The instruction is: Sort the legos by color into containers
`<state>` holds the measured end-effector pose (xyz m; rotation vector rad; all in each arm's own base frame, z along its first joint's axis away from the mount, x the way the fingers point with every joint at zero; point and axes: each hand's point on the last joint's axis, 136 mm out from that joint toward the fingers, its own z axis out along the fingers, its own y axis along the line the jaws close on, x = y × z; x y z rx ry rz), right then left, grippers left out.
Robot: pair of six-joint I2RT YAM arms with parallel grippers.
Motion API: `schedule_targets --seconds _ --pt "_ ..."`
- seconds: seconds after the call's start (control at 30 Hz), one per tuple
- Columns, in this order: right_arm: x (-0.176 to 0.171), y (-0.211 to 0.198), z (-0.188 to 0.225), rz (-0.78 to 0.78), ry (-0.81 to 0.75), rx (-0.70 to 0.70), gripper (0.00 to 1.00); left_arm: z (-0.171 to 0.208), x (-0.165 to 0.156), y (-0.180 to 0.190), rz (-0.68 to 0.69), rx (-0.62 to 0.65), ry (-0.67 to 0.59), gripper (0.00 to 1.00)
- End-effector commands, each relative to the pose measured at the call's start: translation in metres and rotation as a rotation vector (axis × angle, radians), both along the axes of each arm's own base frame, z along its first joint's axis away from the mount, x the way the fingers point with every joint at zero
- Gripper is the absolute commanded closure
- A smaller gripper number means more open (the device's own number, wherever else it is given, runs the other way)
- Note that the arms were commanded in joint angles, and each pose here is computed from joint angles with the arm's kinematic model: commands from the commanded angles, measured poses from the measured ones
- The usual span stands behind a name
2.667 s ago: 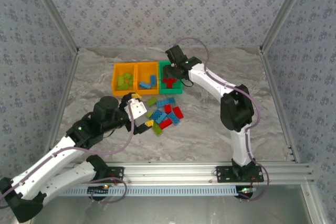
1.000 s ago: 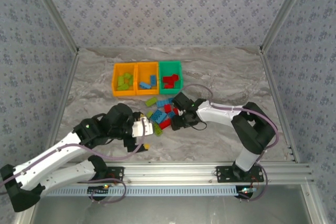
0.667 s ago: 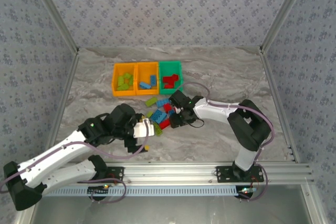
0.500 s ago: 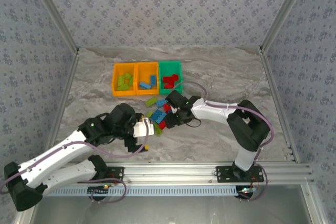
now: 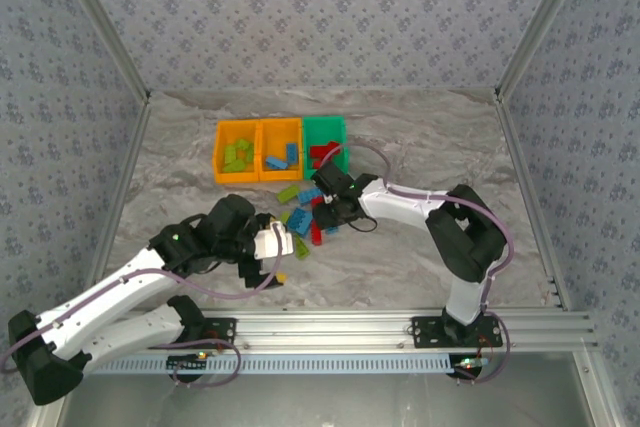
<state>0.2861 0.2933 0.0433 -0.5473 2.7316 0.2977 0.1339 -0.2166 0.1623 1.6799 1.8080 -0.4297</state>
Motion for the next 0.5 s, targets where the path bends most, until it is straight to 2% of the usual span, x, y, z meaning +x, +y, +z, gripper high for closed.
schedule_targets --seconds 0.0,0.23,0.47 --pt "-0.021 -0.002 -0.015 0.017 0.080 -0.041 0.41 0.002 -0.003 -0.002 -0.021 -0.025 0.004 0.01" --pt "-0.035 -0.008 -0.024 0.011 0.099 -0.090 0.49 0.001 -0.003 -0.003 -0.020 -0.028 0.017 0.01" --pt "-0.019 -0.008 -0.031 -0.029 0.063 -0.125 0.48 0.006 0.000 -0.007 -0.021 -0.051 0.001 0.01"
